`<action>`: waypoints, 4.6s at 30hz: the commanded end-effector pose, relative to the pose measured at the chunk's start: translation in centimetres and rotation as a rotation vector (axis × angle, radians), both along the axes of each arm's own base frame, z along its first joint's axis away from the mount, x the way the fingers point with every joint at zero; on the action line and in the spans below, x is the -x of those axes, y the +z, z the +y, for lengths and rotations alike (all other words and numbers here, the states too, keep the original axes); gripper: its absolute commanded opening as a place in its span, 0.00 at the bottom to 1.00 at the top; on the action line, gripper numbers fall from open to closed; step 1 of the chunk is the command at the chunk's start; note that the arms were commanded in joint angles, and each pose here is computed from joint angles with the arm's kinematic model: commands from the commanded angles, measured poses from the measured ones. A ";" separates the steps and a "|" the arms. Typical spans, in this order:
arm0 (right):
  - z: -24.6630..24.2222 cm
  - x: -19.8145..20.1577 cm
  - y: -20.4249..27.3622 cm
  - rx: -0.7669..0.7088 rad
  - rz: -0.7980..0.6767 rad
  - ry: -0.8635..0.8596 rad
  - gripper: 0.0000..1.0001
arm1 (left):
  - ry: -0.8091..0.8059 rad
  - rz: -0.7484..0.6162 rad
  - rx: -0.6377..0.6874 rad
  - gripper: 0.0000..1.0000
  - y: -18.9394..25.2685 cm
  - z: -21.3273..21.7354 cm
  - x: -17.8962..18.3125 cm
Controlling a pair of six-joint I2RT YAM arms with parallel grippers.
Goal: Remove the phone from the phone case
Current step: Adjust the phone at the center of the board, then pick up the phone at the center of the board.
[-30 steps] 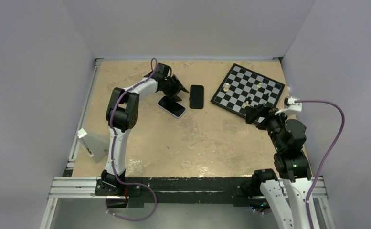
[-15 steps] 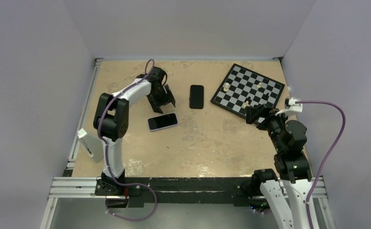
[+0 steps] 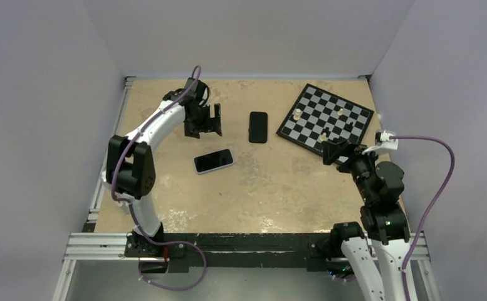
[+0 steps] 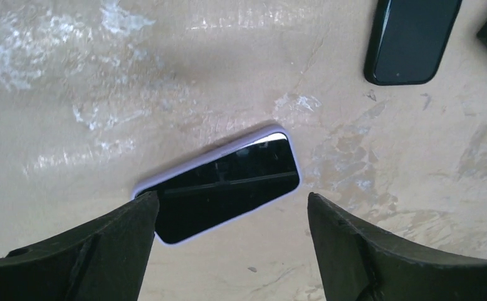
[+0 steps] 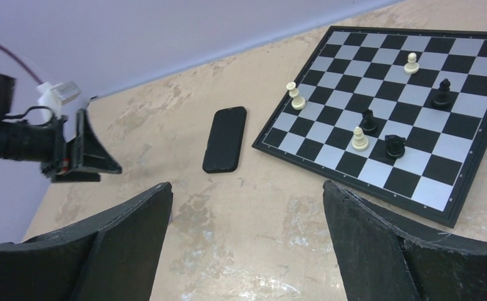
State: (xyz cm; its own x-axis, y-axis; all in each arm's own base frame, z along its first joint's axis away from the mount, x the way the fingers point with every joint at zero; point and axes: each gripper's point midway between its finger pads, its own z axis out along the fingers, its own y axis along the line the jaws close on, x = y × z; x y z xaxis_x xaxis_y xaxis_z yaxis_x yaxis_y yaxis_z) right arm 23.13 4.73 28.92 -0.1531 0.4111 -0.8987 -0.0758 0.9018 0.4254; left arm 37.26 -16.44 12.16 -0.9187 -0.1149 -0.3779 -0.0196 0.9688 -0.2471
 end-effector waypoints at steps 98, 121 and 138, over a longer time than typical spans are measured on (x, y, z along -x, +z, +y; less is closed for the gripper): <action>19.6 -0.8 -12.4 -0.323 0.355 0.563 0.88 | -0.263 0.036 0.108 0.00 -0.6 -9.2 7.5; 19.9 -5.9 -4.1 -0.303 0.295 0.403 0.82 | -0.345 -0.250 0.364 0.00 8.0 -10.0 9.3; 25.1 -7.5 -3.6 -0.277 0.308 0.522 0.54 | -0.412 -0.277 0.358 0.00 8.0 -11.4 10.1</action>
State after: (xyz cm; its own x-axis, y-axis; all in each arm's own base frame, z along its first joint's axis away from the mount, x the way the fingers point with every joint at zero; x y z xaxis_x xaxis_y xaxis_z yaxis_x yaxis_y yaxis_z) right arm 30.89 28.41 21.76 -0.6625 0.4289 -0.6141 -0.2224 0.6702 0.7080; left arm 26.50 -26.56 17.50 -0.8497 0.0702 -0.5225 0.3697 0.7860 -0.4956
